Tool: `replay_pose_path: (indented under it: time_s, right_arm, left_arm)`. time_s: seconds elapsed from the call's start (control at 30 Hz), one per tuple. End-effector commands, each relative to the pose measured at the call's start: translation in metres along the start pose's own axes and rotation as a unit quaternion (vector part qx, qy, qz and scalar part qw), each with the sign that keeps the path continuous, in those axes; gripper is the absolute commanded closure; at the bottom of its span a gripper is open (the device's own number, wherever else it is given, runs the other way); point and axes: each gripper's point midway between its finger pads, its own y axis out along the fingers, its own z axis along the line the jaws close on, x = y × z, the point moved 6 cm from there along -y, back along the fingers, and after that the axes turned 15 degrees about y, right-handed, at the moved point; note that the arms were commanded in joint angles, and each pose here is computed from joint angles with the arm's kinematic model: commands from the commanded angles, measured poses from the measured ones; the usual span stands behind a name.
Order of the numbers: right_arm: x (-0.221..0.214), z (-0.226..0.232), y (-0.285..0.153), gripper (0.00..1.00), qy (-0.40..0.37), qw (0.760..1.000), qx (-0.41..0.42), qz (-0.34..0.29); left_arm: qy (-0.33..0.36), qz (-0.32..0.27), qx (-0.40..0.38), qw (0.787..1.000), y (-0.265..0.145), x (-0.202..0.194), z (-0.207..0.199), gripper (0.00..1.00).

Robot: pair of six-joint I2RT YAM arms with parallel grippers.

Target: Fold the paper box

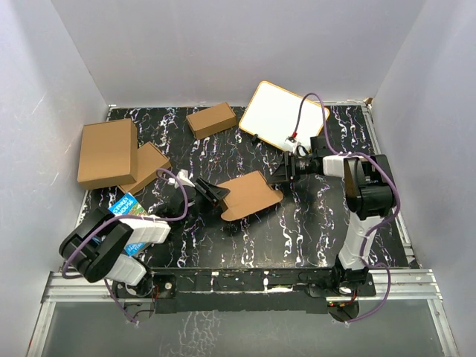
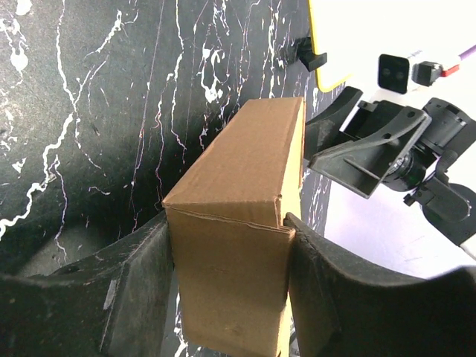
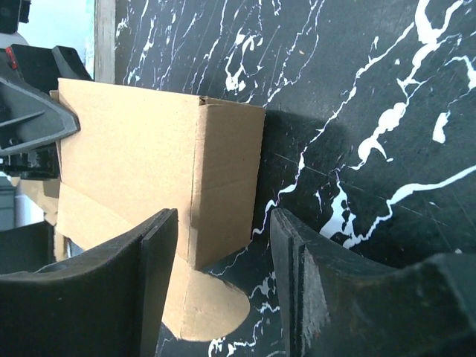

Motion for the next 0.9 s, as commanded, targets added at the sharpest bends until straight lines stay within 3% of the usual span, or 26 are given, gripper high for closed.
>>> replay_pose_path:
  time_s: [0.0,0.53,0.67,0.8,0.87]
  right_arm:
    - [0.021,0.029,-0.025,0.42,-0.093,0.995,0.005,-0.038]
    - [0.033,0.091,-0.067,0.38,-0.272,0.960,0.014,-0.071]
    - [0.033,0.117,-0.079,0.33,-0.371,0.925,0.020,-0.085]
    - [0.019,0.135,-0.078,0.07,-0.500,0.862,0.031,-0.081]
    - [0.005,0.139,-0.071,0.00,-0.564,0.822,0.040,-0.067]
  left_arm:
    - [-0.006,-0.013,-0.026,1.000,-0.010,0.017,-0.022,0.65]
    - [-0.035,0.029,-0.012,0.999,-0.024,0.038,-0.020,0.65]
    - [-0.045,0.042,-0.010,0.998,-0.026,0.047,-0.022,0.65]
    - [-0.055,0.055,-0.006,0.997,-0.024,0.058,-0.029,0.65]
    - [-0.065,0.064,-0.002,0.996,-0.023,0.061,-0.032,0.65]
